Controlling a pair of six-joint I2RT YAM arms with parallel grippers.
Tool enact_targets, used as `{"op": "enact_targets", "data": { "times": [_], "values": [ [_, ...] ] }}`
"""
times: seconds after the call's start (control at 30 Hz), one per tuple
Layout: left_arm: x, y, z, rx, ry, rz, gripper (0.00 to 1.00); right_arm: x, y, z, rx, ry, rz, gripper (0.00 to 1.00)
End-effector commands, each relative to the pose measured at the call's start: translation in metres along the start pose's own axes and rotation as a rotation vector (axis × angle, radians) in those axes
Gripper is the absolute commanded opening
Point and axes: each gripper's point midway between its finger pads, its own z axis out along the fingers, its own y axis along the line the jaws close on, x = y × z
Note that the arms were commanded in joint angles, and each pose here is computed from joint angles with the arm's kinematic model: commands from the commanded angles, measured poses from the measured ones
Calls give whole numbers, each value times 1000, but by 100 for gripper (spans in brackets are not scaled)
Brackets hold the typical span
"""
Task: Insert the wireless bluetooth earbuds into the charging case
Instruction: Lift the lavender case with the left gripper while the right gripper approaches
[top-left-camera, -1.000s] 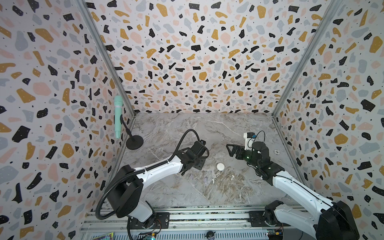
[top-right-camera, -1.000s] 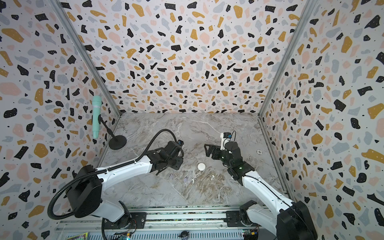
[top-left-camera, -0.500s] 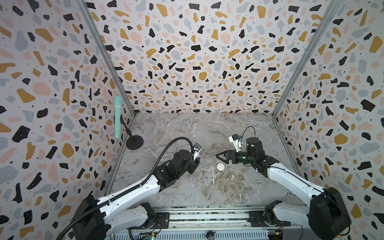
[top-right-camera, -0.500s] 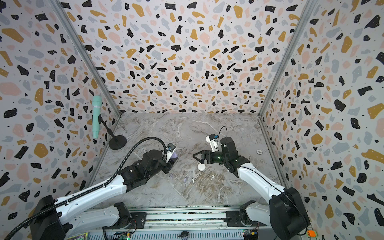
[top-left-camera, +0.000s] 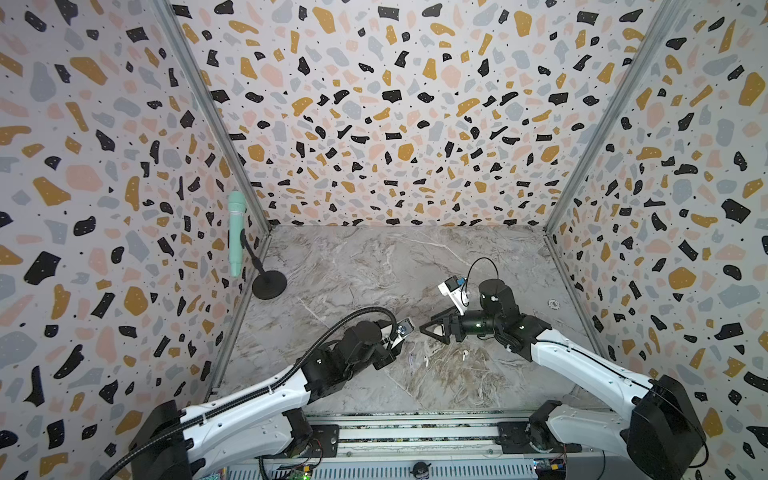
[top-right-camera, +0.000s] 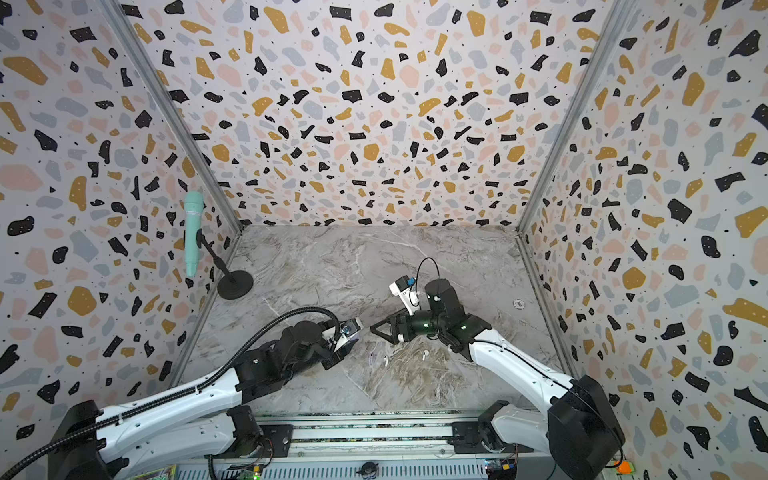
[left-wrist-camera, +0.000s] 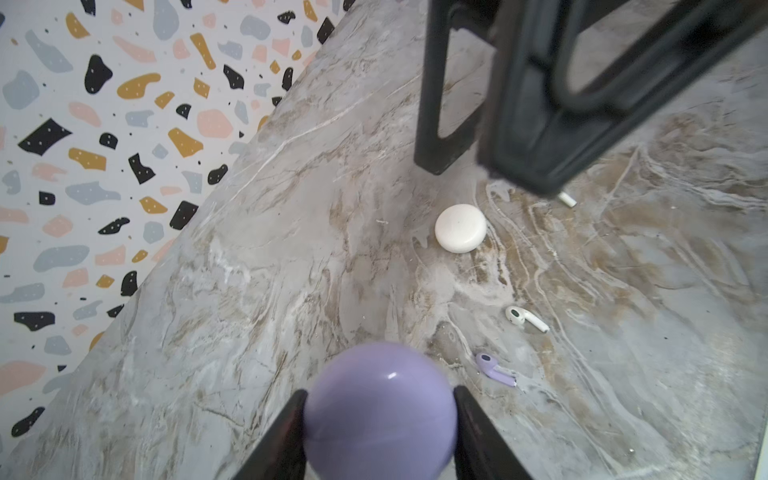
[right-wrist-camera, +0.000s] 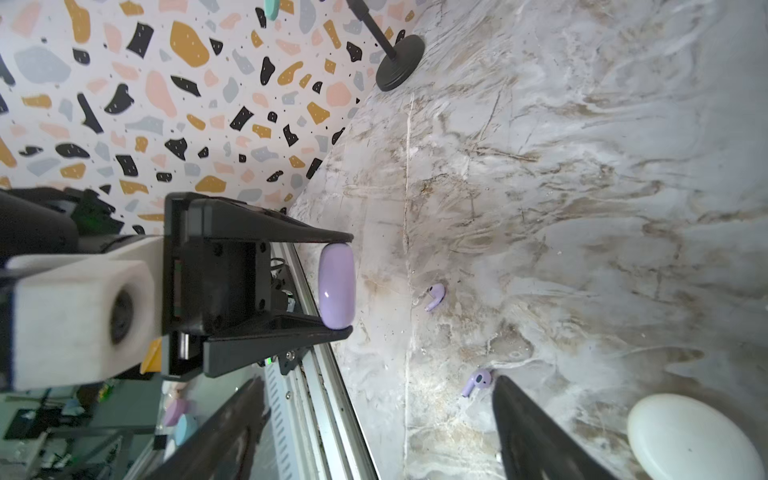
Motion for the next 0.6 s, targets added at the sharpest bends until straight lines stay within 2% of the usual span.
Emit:
{"op": "enact_targets", "data": {
  "times": [0.0,0.2,0.57],
  "values": [
    [-16,-11,-9,53,-116,51,0,-11,18,0,-31,-15,-78,80],
    [-13,-16,-9,71,-129,66,0,-5,32,10,-67,18,-109,72],
    [-16,-25,-6,115,-150,68,0,5,32,29,-90,64,-78,58]
  ]
}}
